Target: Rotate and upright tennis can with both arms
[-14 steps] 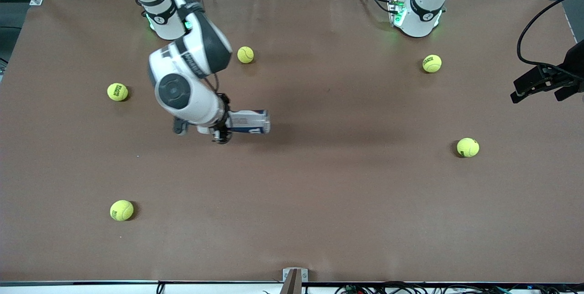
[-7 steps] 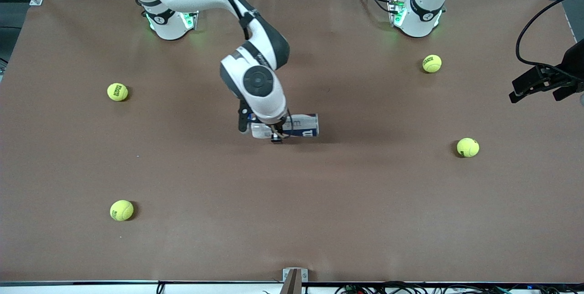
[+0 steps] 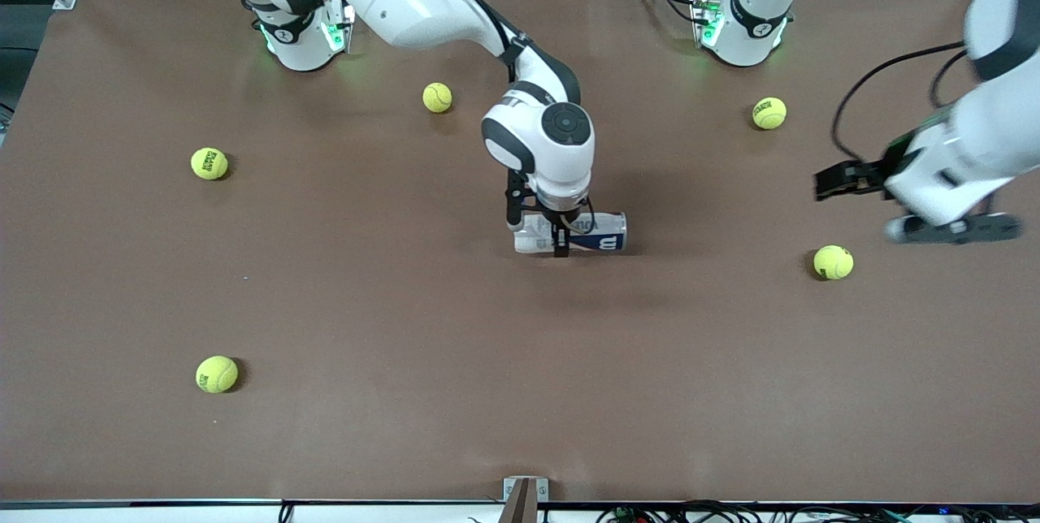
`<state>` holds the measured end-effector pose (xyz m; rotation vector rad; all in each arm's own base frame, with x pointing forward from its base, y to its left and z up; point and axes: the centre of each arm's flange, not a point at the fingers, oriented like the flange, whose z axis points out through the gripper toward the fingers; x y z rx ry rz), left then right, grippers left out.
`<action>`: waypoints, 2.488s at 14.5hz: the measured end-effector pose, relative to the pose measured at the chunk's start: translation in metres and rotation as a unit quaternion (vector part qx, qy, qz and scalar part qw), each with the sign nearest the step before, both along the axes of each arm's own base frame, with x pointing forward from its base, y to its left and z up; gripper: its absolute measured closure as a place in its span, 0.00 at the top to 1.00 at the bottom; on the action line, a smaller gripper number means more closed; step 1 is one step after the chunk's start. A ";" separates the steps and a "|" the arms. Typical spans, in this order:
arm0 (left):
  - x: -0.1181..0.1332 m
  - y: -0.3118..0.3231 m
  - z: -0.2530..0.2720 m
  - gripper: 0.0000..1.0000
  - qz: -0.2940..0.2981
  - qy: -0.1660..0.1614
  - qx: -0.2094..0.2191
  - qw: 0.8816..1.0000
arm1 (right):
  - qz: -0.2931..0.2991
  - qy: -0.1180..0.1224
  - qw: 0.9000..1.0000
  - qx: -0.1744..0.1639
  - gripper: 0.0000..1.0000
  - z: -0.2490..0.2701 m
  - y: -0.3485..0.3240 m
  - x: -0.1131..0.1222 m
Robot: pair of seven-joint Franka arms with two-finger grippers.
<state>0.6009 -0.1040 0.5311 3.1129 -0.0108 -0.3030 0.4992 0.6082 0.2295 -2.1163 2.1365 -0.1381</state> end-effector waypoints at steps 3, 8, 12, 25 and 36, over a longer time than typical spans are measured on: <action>0.007 -0.037 -0.063 1.00 0.004 0.060 -0.016 0.998 | 0.007 -0.024 1.000 0.014 0.66 -0.015 0.022 -0.013; 0.027 -0.044 -0.157 1.00 0.078 0.129 -0.147 0.978 | 0.018 -0.032 0.999 0.009 0.71 -0.025 0.035 -0.030; 0.021 -0.018 -0.212 1.00 0.148 0.137 -0.280 0.939 | 0.012 -0.036 0.999 0.002 0.99 -0.038 0.036 -0.034; -0.084 0.007 -0.364 1.00 0.160 0.028 -0.565 0.809 | -0.017 -0.031 0.999 0.004 1.00 0.048 0.055 -0.042; -0.088 -0.038 -0.413 0.96 0.158 -0.031 -0.621 0.767 | 0.237 0.052 0.969 -0.046 1.00 0.196 -0.140 0.108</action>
